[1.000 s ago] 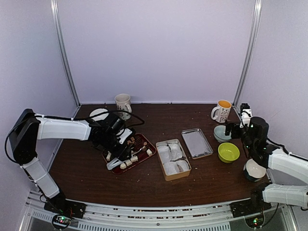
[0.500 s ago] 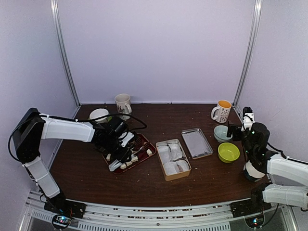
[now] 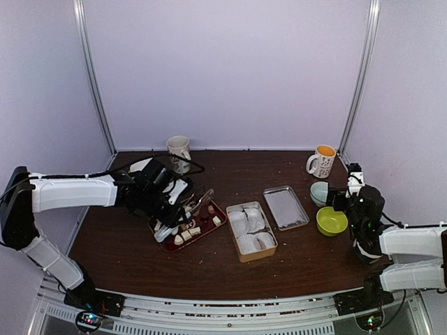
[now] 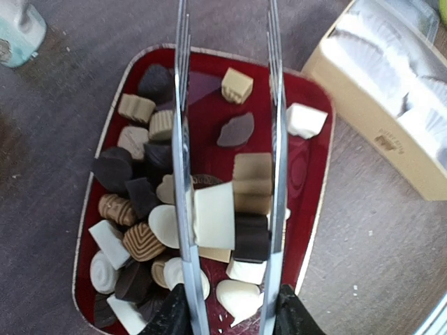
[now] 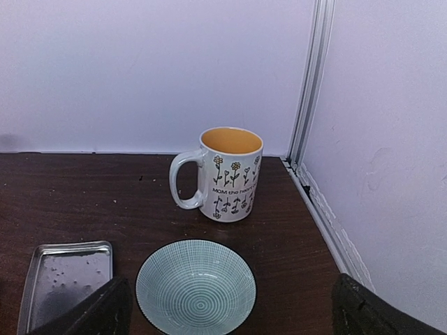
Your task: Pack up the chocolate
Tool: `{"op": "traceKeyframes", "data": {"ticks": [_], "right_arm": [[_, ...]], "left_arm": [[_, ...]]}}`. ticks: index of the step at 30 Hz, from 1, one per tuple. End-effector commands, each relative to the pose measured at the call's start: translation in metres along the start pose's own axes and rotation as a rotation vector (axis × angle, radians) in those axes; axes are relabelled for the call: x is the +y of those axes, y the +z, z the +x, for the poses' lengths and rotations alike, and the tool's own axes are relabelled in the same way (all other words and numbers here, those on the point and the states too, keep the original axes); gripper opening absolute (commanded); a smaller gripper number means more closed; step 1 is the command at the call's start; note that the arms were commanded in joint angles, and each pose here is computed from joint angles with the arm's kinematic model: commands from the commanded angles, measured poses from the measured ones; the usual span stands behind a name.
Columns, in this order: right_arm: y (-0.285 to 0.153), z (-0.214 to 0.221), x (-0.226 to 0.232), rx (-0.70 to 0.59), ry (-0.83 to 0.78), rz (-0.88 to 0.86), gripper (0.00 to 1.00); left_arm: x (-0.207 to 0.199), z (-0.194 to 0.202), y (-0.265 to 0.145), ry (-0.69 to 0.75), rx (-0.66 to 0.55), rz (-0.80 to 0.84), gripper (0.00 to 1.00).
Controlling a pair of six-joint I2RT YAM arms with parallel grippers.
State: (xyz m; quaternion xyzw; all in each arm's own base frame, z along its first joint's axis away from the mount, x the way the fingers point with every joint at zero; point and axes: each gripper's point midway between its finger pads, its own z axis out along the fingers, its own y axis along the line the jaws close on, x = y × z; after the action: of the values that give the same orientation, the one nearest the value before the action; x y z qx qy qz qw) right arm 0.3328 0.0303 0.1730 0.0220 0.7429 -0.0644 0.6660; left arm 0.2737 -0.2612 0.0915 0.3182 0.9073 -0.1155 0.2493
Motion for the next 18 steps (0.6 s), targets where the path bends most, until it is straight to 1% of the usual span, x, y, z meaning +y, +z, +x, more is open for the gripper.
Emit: {"op": "traceKeyframes", "data": {"ticks": [1,5,9,18], "right_arm": [[0.001,-0.013,-0.004,-0.056,0.016,0.022,1.00],[0.004,-0.011,-0.004,-0.044,0.009,0.024,1.00],[0.004,-0.012,-0.003,-0.045,0.008,0.024,1.00],[0.004,-0.011,-0.004,-0.047,0.008,0.023,1.00]], "left_arm": [[-0.004,-0.011,-0.019,-0.030,-0.055,0.016,0.34],[-0.007,-0.007,-0.022,-0.046,-0.056,0.033,0.34],[-0.008,-0.003,-0.015,-0.058,-0.031,0.043,0.34],[-0.006,0.009,0.033,-0.127,0.027,0.029,0.36]]}}
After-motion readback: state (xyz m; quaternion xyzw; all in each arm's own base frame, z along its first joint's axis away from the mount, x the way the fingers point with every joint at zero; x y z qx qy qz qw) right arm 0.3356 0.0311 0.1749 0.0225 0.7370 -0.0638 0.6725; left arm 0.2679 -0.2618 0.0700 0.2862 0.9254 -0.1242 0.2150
